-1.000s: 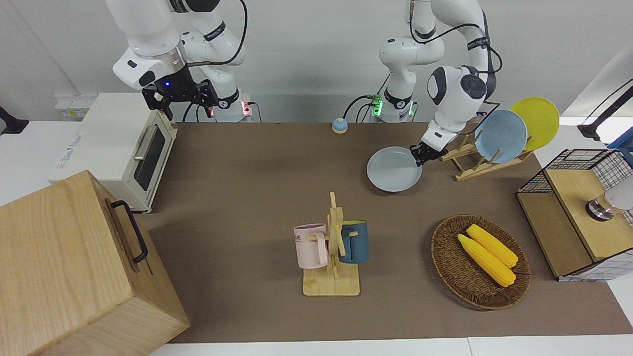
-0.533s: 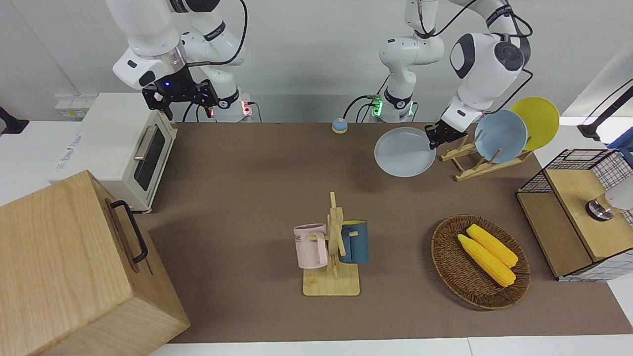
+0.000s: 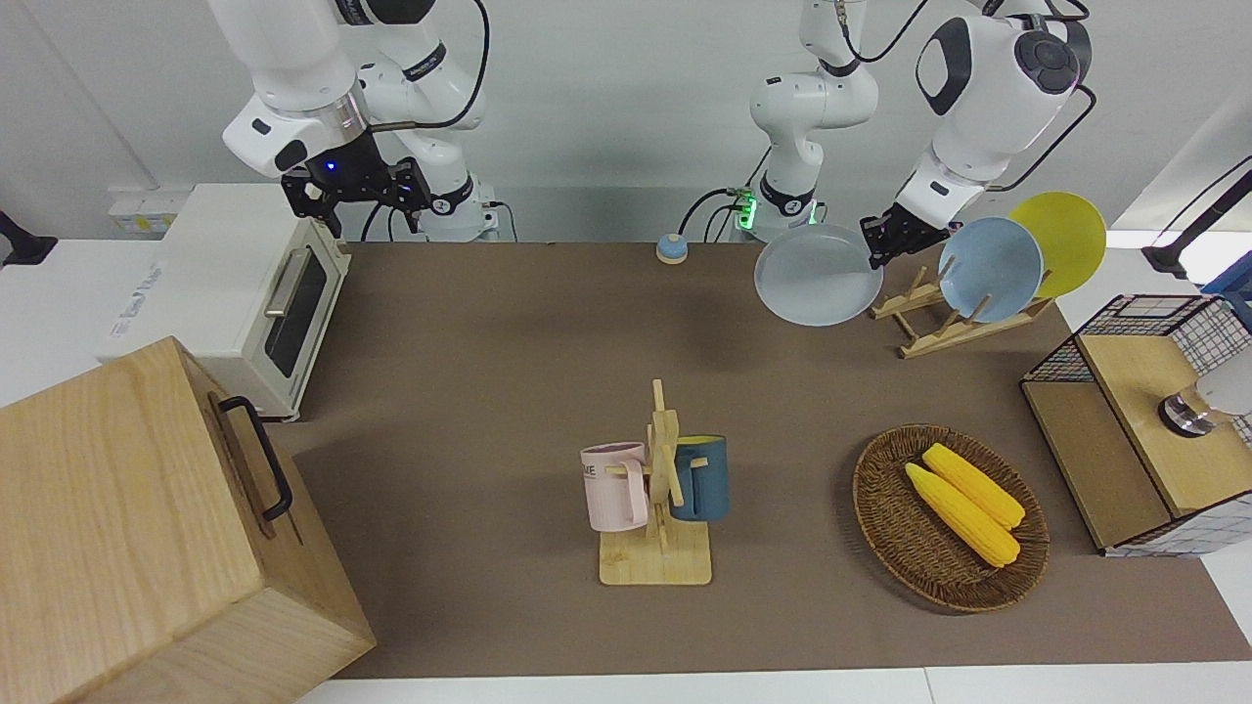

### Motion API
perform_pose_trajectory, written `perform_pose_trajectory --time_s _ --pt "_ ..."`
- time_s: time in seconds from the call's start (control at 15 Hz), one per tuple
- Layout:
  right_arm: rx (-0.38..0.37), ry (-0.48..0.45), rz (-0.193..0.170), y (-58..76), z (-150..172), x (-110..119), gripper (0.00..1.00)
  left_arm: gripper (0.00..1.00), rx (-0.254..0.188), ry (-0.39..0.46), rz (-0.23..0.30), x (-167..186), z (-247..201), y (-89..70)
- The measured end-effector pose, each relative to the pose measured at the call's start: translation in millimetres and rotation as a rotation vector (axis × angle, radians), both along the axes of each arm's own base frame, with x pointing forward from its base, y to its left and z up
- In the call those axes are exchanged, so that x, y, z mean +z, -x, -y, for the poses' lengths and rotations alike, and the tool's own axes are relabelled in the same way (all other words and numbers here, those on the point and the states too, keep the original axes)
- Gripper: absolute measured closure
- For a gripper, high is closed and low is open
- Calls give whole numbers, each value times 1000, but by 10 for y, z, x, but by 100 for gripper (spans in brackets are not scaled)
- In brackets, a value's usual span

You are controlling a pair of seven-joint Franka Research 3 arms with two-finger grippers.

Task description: Pick gray plate from table and place it on lower plate rack with left arm

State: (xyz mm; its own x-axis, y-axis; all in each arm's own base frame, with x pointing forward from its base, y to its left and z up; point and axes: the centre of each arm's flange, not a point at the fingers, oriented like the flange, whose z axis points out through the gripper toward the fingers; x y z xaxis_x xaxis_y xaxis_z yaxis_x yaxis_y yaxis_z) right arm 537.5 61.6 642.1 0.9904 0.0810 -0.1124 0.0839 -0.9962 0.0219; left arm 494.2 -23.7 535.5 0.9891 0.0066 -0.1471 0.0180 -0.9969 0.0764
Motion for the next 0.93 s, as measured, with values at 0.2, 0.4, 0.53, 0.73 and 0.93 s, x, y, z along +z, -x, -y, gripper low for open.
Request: perform_pose_trajectory --time_s 0.2,0.4,0.53,0.73,0.93 --pt "0 0 0 0 0 0 1 96 -29 -96 -14 -22 -56 10" --pt "0 0 0 0 0 0 1 96 -29 -237 -36 -14 -37 27" --pt "0 0 0 0 0 0 1 96 -28 -373 -48 -20 11 43" --pt "0 0 0 0 0 0 1 96 -42 -536 -69 -42 -13 48" --pt "0 0 0 0 0 0 1 96 -59 -688 -109 -43 -155 57"
